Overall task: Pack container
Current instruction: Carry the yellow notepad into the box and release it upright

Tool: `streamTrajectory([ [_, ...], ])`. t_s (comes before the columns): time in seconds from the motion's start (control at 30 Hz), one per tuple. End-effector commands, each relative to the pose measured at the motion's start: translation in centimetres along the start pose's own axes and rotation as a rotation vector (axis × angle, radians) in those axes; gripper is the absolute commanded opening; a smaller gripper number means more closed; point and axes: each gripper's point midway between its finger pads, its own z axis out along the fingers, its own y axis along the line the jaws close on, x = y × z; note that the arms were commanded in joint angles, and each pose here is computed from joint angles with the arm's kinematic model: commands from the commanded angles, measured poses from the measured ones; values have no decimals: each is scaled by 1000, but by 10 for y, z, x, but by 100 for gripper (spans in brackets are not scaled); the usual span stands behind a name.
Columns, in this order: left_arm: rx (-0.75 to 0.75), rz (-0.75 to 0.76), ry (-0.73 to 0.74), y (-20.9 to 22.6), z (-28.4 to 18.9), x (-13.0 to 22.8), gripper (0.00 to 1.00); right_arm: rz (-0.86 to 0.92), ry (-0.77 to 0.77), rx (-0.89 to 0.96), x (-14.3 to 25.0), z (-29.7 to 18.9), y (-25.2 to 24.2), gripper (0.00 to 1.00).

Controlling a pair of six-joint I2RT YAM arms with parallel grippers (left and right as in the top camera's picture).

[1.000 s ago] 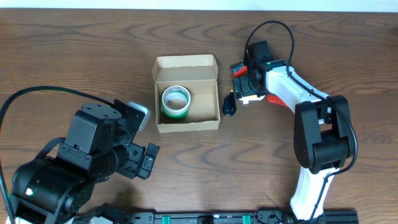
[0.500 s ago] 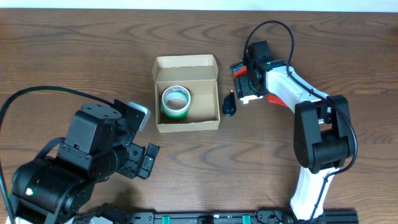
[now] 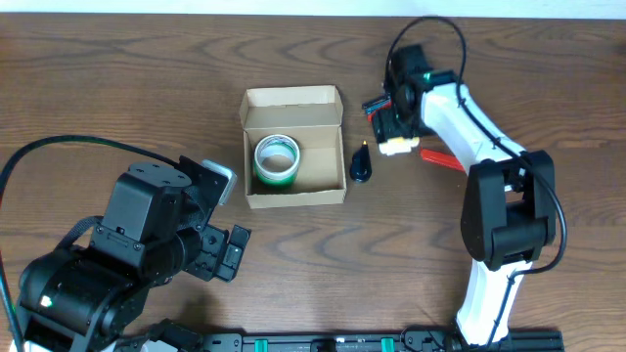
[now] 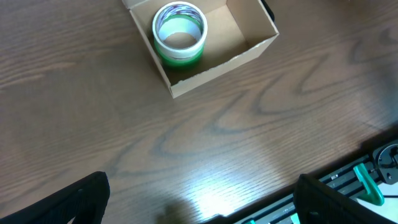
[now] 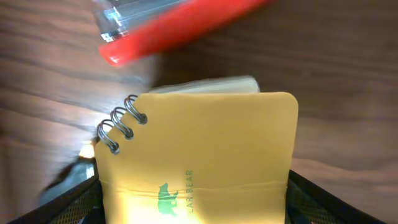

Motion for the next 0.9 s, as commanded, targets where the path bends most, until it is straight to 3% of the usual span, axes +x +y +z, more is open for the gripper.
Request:
streamTrajectory([
  [0.0,-8,-8,-8,1,-3,-1,95,33,-93,-32,-28,-45,0,80],
  [0.27,-8,-8,-8,1,-3,-1,95,28,-219,-201,-48,-136,28,77],
  [0.53,-8,-8,-8,1,-3,-1,95,-84,-318,-301,-29,-208,77,75],
  [0.87,-8,-8,-8,1,-3,-1,95,-268,-239,-367,17,-211,160,76],
])
